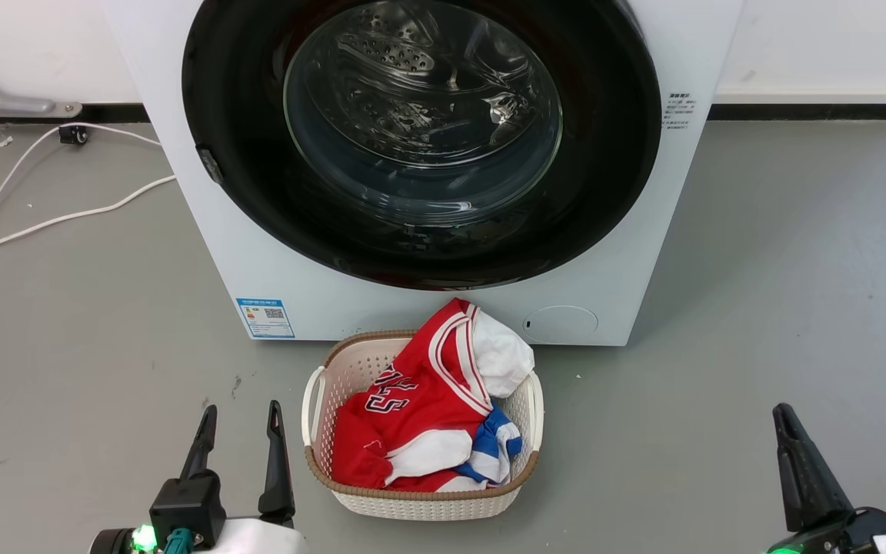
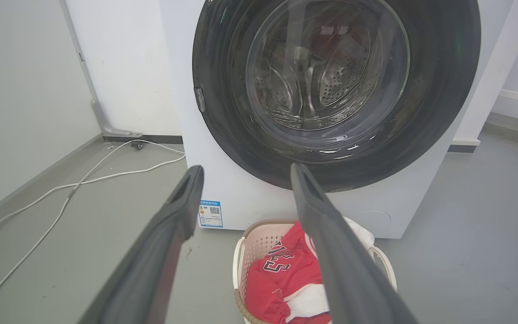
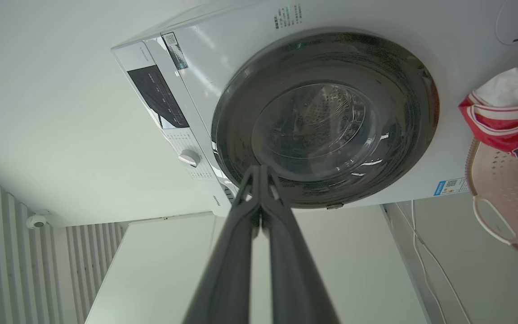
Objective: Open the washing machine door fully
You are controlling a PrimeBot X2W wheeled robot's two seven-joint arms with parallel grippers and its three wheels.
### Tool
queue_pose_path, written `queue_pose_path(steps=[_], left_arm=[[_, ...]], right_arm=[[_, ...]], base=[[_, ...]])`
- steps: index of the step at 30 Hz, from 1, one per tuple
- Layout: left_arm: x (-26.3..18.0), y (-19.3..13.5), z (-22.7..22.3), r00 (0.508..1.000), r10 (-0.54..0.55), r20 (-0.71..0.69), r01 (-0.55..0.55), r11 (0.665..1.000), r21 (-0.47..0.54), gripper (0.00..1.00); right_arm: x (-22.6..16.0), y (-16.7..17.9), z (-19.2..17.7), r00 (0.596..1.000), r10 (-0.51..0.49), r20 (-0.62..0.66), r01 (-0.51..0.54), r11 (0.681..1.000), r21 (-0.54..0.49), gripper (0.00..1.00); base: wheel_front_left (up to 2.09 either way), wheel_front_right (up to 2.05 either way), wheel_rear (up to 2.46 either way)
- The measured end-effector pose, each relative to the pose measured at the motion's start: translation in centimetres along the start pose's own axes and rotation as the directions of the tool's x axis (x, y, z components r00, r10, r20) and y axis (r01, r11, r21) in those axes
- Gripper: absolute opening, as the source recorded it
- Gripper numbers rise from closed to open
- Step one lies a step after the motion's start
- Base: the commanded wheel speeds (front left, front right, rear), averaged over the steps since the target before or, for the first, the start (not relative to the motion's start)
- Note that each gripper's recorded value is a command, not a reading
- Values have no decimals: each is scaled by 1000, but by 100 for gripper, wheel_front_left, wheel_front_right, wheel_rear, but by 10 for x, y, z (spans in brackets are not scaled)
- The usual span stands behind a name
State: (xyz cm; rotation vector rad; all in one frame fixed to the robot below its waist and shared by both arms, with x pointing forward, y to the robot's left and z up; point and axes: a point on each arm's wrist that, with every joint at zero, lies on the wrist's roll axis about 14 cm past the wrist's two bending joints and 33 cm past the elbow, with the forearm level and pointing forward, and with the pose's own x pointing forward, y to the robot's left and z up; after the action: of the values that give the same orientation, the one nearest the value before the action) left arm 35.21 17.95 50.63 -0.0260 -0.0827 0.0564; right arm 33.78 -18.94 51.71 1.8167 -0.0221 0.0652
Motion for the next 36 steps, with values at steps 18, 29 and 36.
queue_pose_path(steps=[18, 29, 36], left_arm=[[-1, 1, 1, 1000, 7, 2, -7, 1000, 3, 100], [-1, 2, 0, 1000, 7, 0, -7, 1000, 4, 100], [0, 2, -2, 1000, 8, -7, -8, 1000, 7, 100]], right_arm=[[0, -6, -8, 1000, -19, -23, 19, 1000, -22, 0], [0, -7, -9, 999, -21, -24, 21, 999, -24, 0], [3, -7, 2, 1000, -25, 18, 25, 999, -32, 0]], base=[[0, 0, 0], [0, 0, 0], [0, 0, 0]])
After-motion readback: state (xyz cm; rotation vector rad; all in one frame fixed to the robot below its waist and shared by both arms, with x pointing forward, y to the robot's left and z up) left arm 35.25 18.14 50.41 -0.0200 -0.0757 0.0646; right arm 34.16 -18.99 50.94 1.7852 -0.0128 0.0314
